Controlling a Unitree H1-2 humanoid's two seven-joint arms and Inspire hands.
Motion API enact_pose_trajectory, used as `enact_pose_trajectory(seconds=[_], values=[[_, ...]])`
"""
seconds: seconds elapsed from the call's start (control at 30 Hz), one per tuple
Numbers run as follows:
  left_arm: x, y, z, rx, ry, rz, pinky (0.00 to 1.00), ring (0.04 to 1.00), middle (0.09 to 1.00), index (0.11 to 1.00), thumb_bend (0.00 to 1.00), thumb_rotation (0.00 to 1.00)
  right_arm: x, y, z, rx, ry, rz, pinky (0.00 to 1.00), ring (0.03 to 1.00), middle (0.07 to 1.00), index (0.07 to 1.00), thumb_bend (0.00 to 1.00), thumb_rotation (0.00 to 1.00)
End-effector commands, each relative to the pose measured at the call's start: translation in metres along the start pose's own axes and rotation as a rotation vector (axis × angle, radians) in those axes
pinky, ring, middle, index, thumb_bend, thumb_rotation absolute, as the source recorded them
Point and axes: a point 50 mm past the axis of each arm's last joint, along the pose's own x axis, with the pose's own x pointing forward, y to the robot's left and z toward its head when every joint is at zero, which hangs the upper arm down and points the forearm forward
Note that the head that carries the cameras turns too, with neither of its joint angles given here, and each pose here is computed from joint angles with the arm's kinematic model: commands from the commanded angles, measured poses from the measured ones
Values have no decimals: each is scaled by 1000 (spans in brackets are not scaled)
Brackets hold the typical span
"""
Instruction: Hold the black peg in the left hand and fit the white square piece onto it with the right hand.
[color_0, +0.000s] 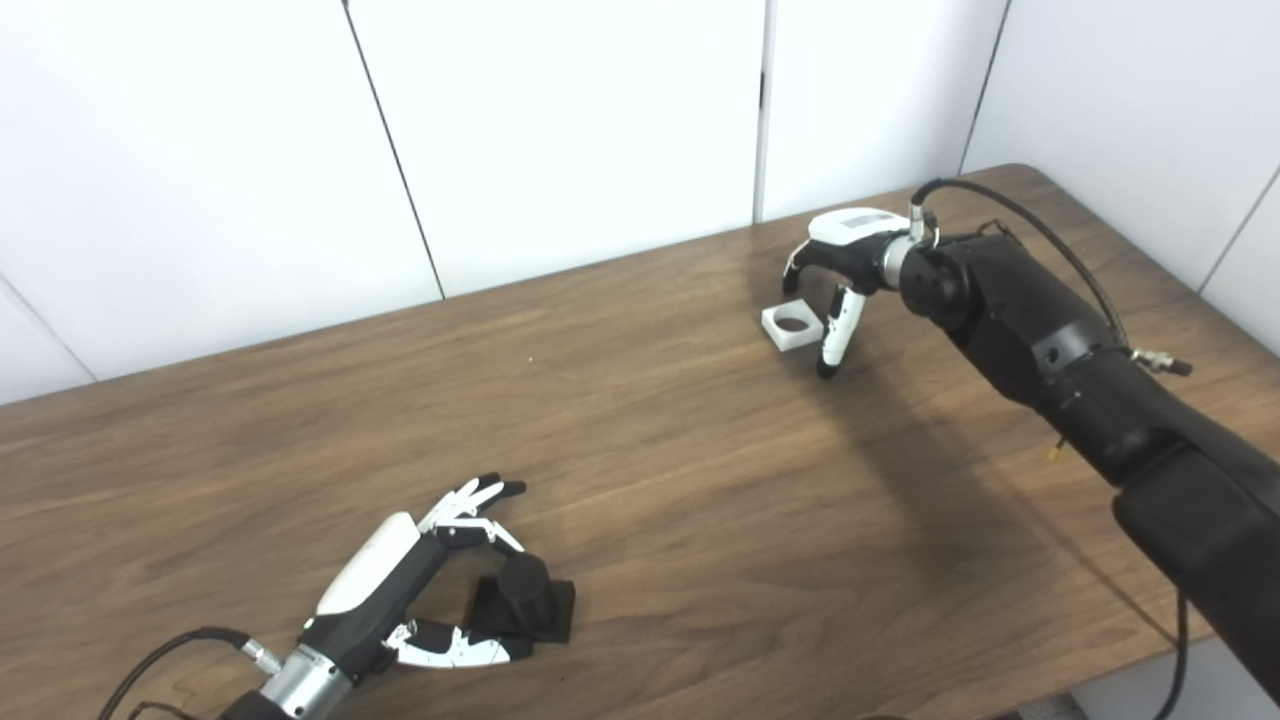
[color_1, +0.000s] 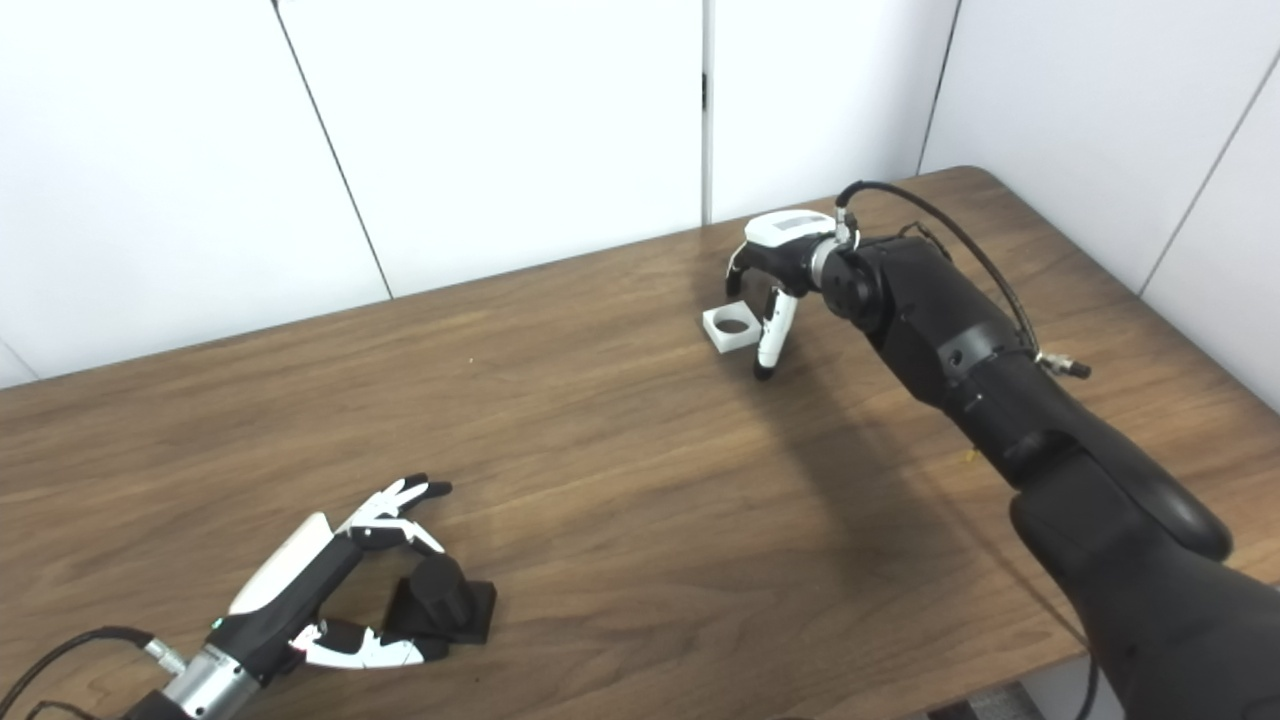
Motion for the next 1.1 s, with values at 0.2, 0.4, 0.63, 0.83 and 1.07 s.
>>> enact_pose_trajectory(seconds=[0.2,0.4,0.63,0.83,1.07], values=[[-8,-11,-5,43,58,-79,997,1000,942,493,521,63,11,6,25,-37,-56,-20,819,877,843,667,743,240],[-8,-11,-6,44,53,-78,995,1000,942,493,521,64,15,9,27,-43,-52,-16,818,867,823,517,550,165],[-9,-11,-5,43,50,-76,996,1000,941,493,521,64,15,11,27,-53,-43,-18,812,852,799,491,514,148],[-9,-12,-5,49,54,-79,990,999,942,493,521,64,14,14,25,-41,-48,-21,799,836,780,488,512,146],[-9,-13,-5,40,57,-80,995,1000,941,493,521,64,14,16,24,-32,-47,-21,794,824,768,486,514,144]])
